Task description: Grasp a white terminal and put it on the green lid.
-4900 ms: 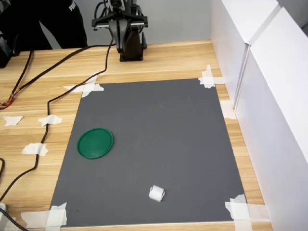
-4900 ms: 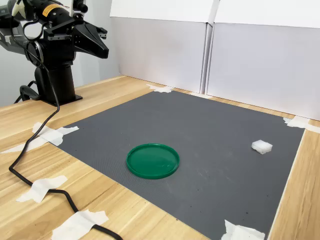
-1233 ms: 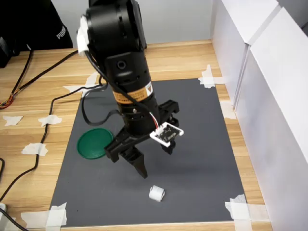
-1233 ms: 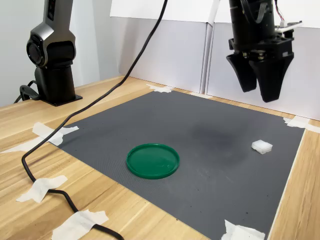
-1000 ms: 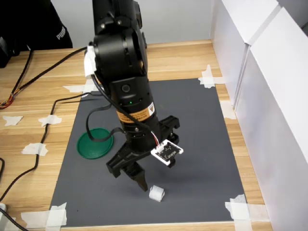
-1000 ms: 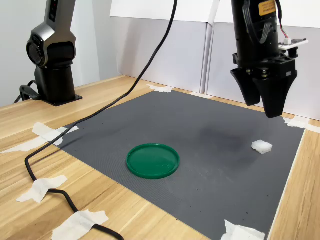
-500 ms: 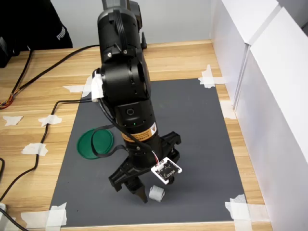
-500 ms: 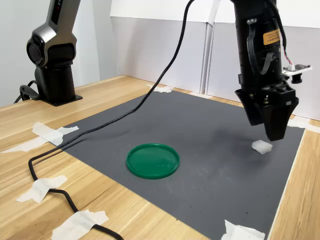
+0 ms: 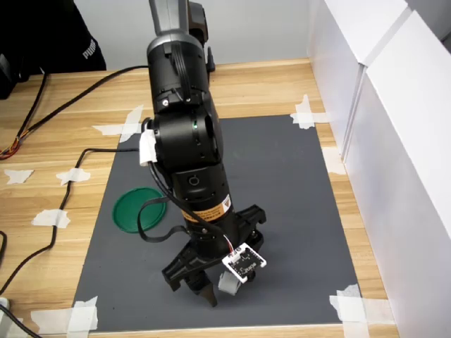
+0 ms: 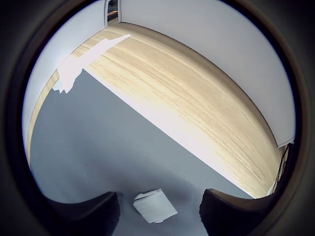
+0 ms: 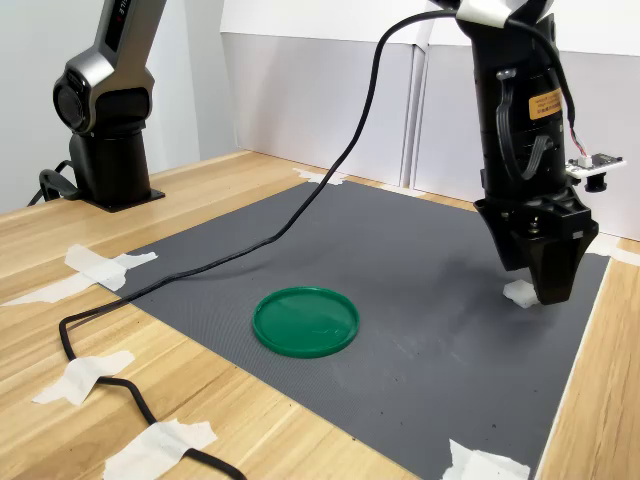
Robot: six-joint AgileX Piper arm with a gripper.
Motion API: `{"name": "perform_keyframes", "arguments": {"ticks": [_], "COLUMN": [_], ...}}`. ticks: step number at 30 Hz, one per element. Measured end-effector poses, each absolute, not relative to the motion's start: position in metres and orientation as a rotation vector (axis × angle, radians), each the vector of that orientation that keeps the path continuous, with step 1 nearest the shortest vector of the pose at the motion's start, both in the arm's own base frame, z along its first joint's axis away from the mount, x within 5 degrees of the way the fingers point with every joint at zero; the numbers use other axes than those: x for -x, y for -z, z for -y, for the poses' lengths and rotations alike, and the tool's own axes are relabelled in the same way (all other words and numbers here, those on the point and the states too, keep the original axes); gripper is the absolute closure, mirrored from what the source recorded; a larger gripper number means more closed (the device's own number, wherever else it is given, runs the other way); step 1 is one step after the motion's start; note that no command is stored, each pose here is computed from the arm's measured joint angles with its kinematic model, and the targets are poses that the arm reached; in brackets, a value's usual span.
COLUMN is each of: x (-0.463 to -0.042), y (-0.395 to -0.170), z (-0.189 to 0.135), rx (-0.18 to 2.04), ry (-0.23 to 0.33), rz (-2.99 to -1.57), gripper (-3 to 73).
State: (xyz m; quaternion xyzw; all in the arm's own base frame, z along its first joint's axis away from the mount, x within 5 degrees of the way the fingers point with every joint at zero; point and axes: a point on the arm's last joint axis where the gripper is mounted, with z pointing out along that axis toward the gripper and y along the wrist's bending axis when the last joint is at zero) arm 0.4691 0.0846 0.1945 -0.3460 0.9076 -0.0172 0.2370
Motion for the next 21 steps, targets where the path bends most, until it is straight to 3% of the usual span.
{"name": "perform_keyframes", "arguments": {"ticks": [15,21], "x": [-0.4696,-0.469], "y": [-0.1882,-0.1851], "z": [-0.0861,-0.0866], "rx": [0.936,0.938], "ry": [0.017,0.005], "rz": [-2.506,-2.521], "gripper": [1.8,9.9]}}
